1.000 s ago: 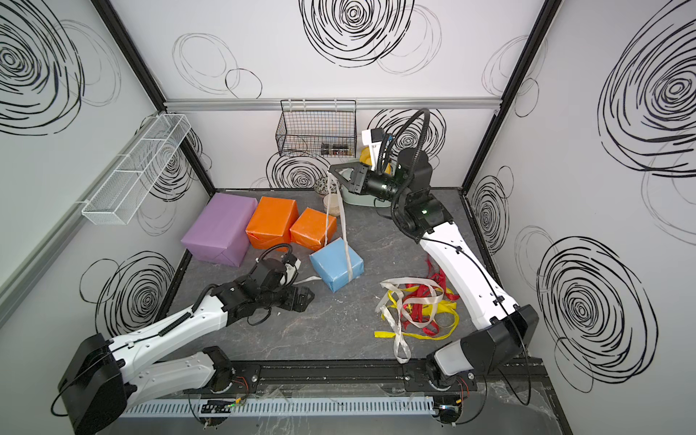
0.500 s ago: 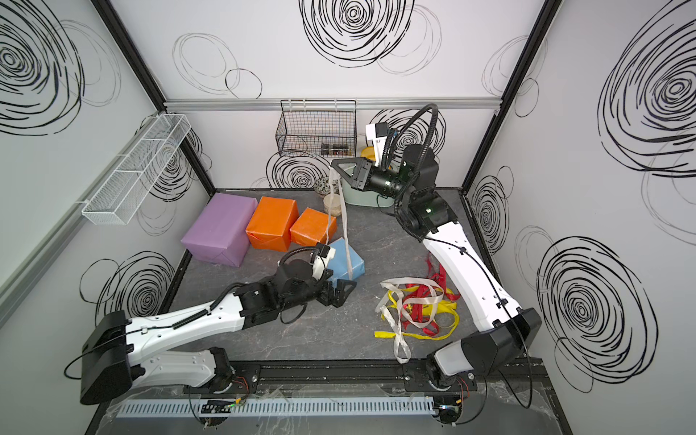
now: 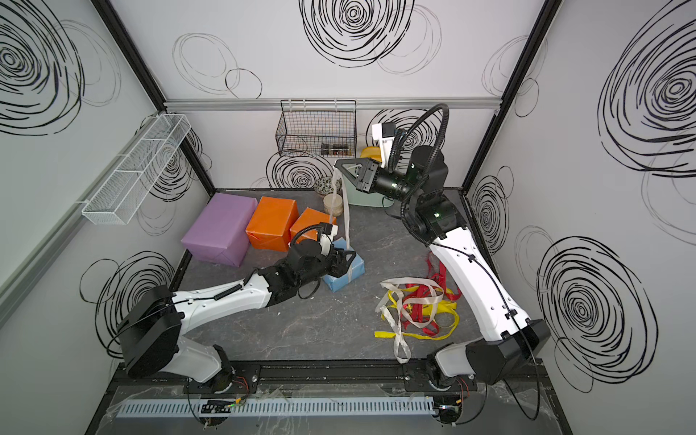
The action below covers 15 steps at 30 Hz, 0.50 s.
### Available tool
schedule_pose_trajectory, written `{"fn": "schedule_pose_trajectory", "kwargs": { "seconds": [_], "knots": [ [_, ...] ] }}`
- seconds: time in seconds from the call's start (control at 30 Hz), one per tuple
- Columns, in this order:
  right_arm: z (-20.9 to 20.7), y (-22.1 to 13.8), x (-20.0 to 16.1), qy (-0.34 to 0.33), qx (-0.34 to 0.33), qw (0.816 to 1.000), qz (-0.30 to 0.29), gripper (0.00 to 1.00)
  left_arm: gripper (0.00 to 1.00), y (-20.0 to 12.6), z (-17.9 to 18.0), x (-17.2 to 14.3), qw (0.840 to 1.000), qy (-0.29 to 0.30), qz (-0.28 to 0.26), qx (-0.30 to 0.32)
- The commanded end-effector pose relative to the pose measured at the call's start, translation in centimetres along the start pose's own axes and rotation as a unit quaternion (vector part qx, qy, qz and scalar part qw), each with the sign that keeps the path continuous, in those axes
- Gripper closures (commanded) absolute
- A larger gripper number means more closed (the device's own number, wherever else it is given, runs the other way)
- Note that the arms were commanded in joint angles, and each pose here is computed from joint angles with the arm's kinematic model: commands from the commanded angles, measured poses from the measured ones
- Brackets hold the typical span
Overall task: Untie the ribbon bows on the gift boxes
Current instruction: Pull the ribbon from the gift box.
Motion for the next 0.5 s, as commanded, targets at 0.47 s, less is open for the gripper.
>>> {"fn": "schedule_pose_trajectory", "kwargs": {
  "seconds": [0.47],
  "knots": [
    [-1.7,-2.1,-0.1,0.004,-0.018,1.000,-0.013,1.00,1.00,-8.8,-9.1,9.5,0.981,0.045,-0.153,-0.115]
  ]
}}
Point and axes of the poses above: each gripper's point midway between its finger pads, its own y axis out along the fingers, its own z axis along the line the jaws close on, x = y × z, the point moved 8 cm from there along -y, back along the fingers, and after that the axes turned 3 degrees about y, right-handed, at the moved point
